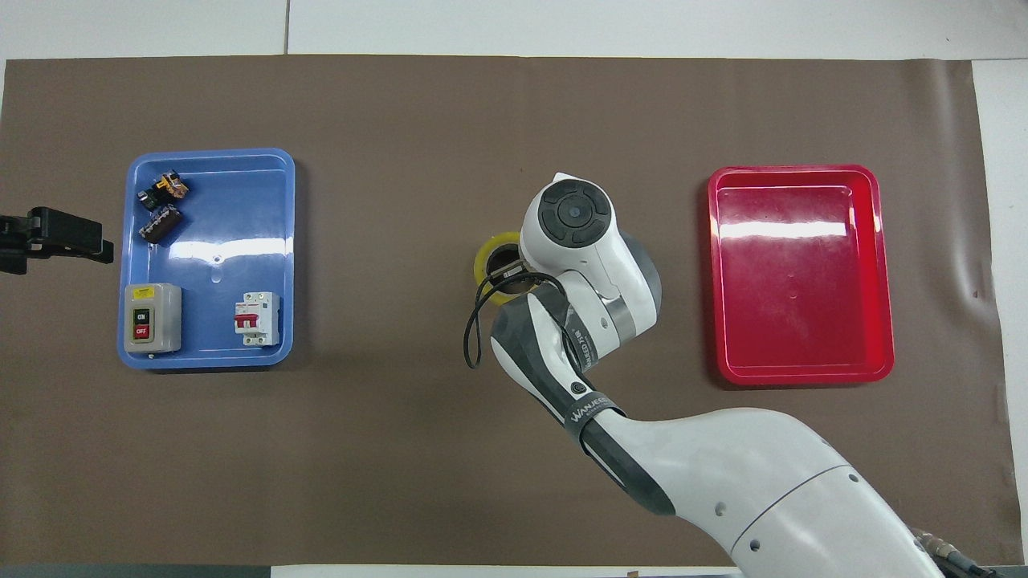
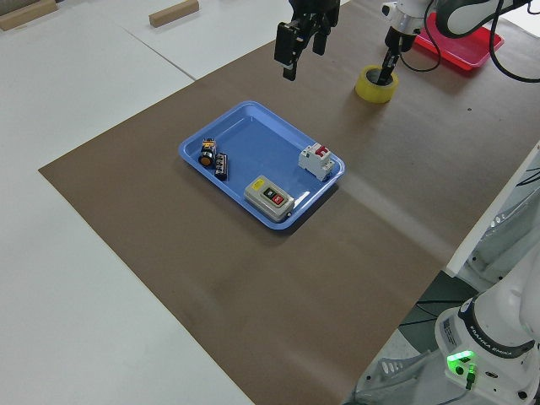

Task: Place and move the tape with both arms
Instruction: 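Grasp the tape roll with the right gripper while the left gripper retracts, then carry the tape roll with the right gripper into the red tray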

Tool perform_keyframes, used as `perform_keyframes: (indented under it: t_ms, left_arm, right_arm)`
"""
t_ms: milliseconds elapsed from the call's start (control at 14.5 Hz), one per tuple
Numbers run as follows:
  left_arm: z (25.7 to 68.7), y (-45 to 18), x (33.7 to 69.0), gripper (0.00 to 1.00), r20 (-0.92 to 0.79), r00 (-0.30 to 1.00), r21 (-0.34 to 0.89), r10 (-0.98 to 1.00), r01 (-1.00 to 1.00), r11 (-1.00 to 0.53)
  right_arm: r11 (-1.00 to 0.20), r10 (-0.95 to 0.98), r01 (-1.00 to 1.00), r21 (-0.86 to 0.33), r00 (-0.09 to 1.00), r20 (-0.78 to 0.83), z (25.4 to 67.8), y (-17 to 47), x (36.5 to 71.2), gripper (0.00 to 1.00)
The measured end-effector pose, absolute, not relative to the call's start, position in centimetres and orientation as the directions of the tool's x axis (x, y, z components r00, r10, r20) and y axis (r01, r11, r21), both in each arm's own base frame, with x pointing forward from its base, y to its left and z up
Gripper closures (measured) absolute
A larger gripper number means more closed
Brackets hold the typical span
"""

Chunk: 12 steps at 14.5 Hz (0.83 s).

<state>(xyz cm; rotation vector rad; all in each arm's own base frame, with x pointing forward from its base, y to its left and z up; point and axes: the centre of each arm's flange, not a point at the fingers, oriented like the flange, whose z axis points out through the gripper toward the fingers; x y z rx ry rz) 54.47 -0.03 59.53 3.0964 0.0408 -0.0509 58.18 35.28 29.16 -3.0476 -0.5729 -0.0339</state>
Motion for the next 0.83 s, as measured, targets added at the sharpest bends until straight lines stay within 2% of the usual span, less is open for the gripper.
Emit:
perform_keyframes:
  t_ms: [276,484,691,829]
  left_arm:
    - [59.2,0.0,54.4,0.0,-0.041,0.999,0.044,0.024,0.026,-0.999]
    - [59.0,0.0,54.3,0.0,-0.046,0.999,0.044,0.023,0.025,-0.999]
    - [58.9,-0.1,54.2,0.0,-0.046,0.999,0.044,0.022,0.024,-0.999]
    - [59.0,-0.1,54.2,0.0,-0.045,0.999,0.044,0.022,0.023,-0.999]
  right_arm:
    - [-0.929,0.369,0.368,-0.029,0.93,-0.001,30.2,35.4,58.4,0.78]
    - [-0.936,0.352,0.352,-0.01,0.936,-0.03,33.2,34.0,60.0,0.78]
    - [-0.963,0.268,0.269,-0.001,0.963,-0.035,38.1,28.3,63.1,0.78]
    - [-0.969,0.249,0.249,-0.001,0.968,-0.036,41.8,22.1,64.5,0.78]
